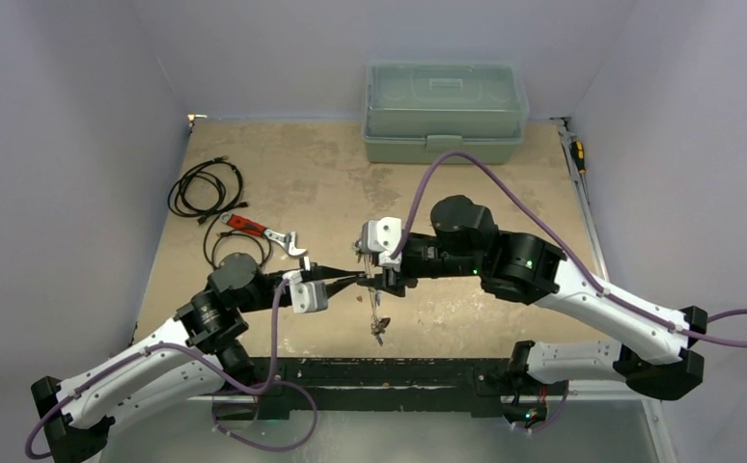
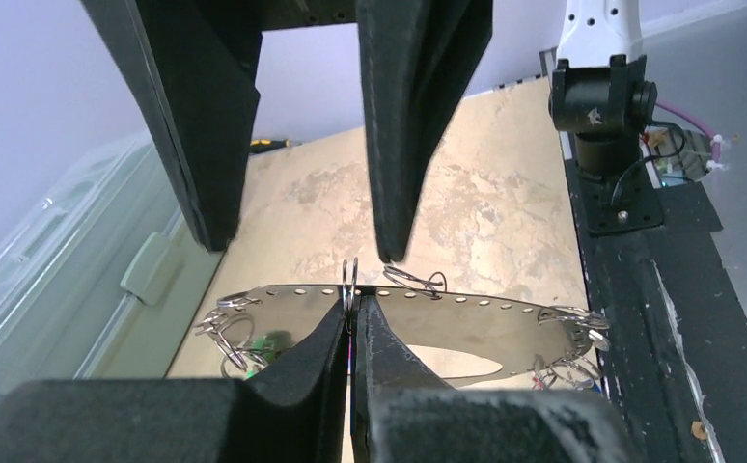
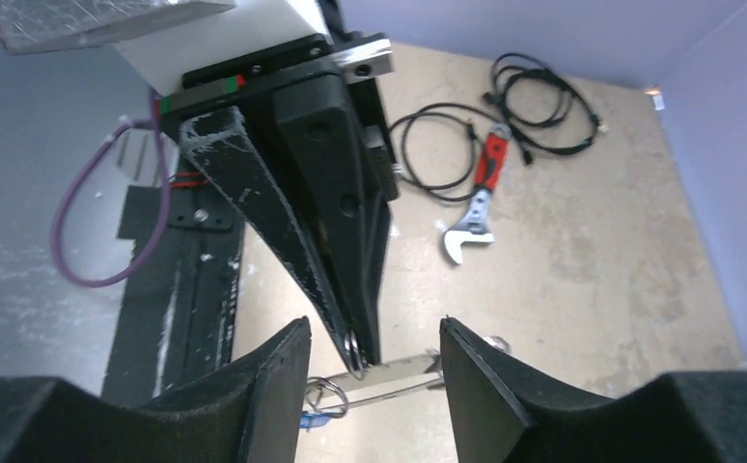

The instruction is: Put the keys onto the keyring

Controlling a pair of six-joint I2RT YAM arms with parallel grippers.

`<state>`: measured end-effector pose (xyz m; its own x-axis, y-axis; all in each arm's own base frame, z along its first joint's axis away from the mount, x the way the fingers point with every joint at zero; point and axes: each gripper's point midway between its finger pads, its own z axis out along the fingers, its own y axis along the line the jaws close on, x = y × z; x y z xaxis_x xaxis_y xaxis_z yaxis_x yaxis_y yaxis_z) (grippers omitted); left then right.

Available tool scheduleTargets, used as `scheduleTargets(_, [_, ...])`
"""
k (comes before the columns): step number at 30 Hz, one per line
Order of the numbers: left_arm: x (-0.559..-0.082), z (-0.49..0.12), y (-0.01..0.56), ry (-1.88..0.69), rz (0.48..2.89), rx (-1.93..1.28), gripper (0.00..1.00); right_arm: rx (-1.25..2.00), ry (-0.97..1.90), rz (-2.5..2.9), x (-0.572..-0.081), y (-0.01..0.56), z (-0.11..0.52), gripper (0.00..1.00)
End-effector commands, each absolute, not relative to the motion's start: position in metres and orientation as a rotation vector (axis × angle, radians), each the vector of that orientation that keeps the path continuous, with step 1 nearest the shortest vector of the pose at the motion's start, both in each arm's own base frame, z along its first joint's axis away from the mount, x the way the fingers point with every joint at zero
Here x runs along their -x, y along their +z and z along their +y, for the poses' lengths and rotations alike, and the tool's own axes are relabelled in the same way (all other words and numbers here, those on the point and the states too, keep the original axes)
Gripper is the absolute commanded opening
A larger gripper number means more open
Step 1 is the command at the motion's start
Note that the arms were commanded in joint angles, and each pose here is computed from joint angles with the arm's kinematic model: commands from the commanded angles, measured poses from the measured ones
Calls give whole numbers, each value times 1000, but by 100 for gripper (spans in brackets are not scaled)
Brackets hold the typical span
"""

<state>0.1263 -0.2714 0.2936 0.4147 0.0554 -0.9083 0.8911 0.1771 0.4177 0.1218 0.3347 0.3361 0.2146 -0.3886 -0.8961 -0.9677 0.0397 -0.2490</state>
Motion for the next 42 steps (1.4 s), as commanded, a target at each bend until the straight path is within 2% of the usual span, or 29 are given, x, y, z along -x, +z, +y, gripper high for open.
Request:
scheduleTargets(1, [-122, -265, 339, -801, 863, -1098, 0, 1307, 740, 1227, -132, 384, 328, 56])
scheduleTargets(5, [-116, -261, 352, -842, 817, -1031, 0, 1241, 764, 1125, -125, 403, 315, 56])
scheduleTargets(14, [-98, -248, 380, -914, 683, -927, 0, 1303, 924, 1057, -98, 405, 314, 42])
scheduleTargets(25, [-83, -246, 390, -986, 602, -914, 0, 1379, 977, 1030, -90, 409, 328, 38])
scheduleTargets(42, [-85, -250, 384, -976, 613, -942, 0, 1433, 1004, 1022, -86, 410, 334, 30])
